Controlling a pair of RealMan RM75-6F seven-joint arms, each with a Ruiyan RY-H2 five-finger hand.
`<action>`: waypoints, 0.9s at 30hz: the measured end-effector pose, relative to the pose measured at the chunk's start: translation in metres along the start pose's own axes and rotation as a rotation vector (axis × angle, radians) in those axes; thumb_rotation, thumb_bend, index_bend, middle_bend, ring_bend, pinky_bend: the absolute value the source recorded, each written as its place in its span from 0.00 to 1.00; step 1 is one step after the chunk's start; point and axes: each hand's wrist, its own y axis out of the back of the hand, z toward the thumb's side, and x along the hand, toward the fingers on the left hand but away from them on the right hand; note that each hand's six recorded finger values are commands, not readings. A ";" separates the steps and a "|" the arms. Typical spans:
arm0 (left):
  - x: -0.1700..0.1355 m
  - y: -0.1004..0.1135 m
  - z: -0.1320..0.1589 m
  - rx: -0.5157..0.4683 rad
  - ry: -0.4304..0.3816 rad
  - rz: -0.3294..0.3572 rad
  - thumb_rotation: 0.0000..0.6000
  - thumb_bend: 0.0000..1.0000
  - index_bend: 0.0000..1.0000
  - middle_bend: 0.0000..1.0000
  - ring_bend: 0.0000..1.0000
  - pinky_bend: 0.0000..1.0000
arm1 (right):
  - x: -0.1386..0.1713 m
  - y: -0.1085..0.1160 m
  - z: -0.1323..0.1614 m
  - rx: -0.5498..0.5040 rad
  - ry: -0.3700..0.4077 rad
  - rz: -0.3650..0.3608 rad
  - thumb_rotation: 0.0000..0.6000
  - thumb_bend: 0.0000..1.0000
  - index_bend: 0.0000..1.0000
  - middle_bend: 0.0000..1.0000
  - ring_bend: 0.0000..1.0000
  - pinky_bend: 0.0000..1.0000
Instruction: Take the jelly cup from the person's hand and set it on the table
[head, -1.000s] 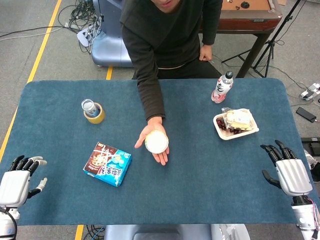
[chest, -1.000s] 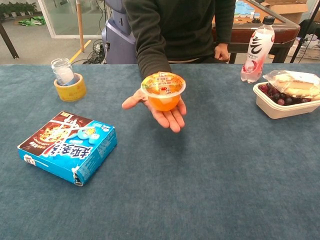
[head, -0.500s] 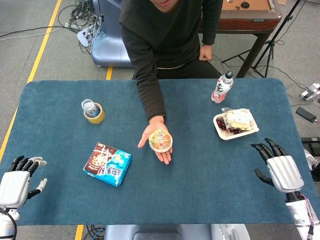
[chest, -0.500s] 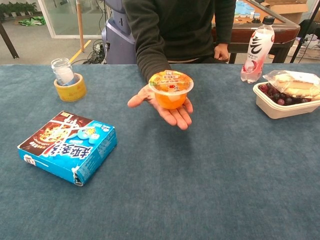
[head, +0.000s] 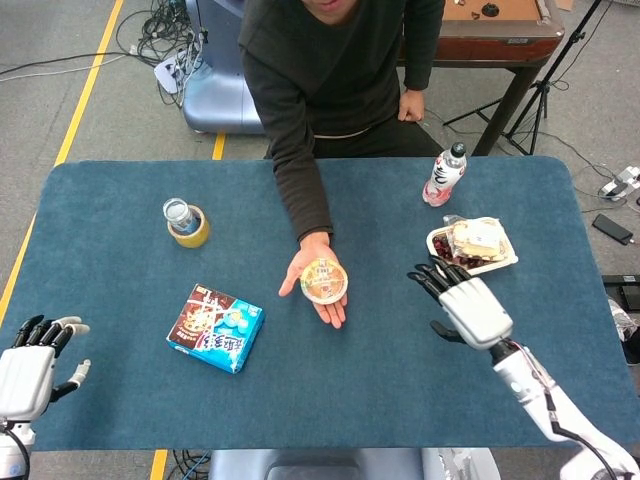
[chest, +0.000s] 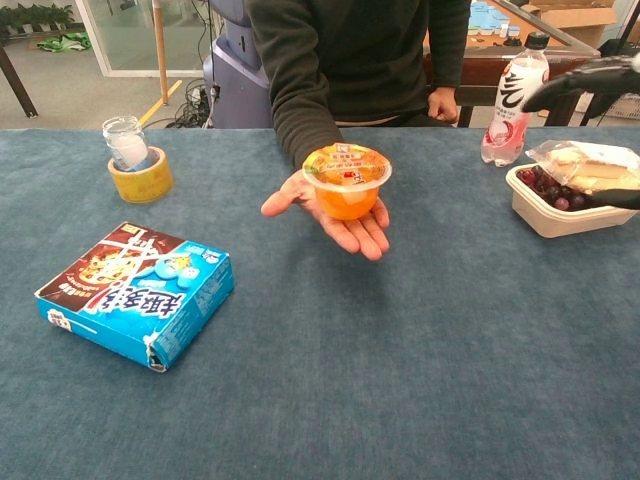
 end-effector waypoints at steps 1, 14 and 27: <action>0.000 0.000 -0.001 0.001 0.003 0.000 1.00 0.30 0.36 0.28 0.23 0.11 | -0.011 0.001 0.008 -0.007 0.022 0.009 1.00 0.18 0.06 0.07 0.00 0.17; -0.003 0.000 -0.006 0.001 0.014 -0.001 1.00 0.30 0.36 0.28 0.23 0.11 | -0.103 -0.011 0.090 -0.054 0.199 0.101 1.00 0.13 0.02 0.03 0.00 0.14; -0.008 0.001 -0.012 0.005 0.034 0.000 1.00 0.30 0.36 0.28 0.23 0.11 | -0.157 -0.025 0.119 -0.042 0.211 0.146 1.00 0.13 0.02 0.06 0.00 0.12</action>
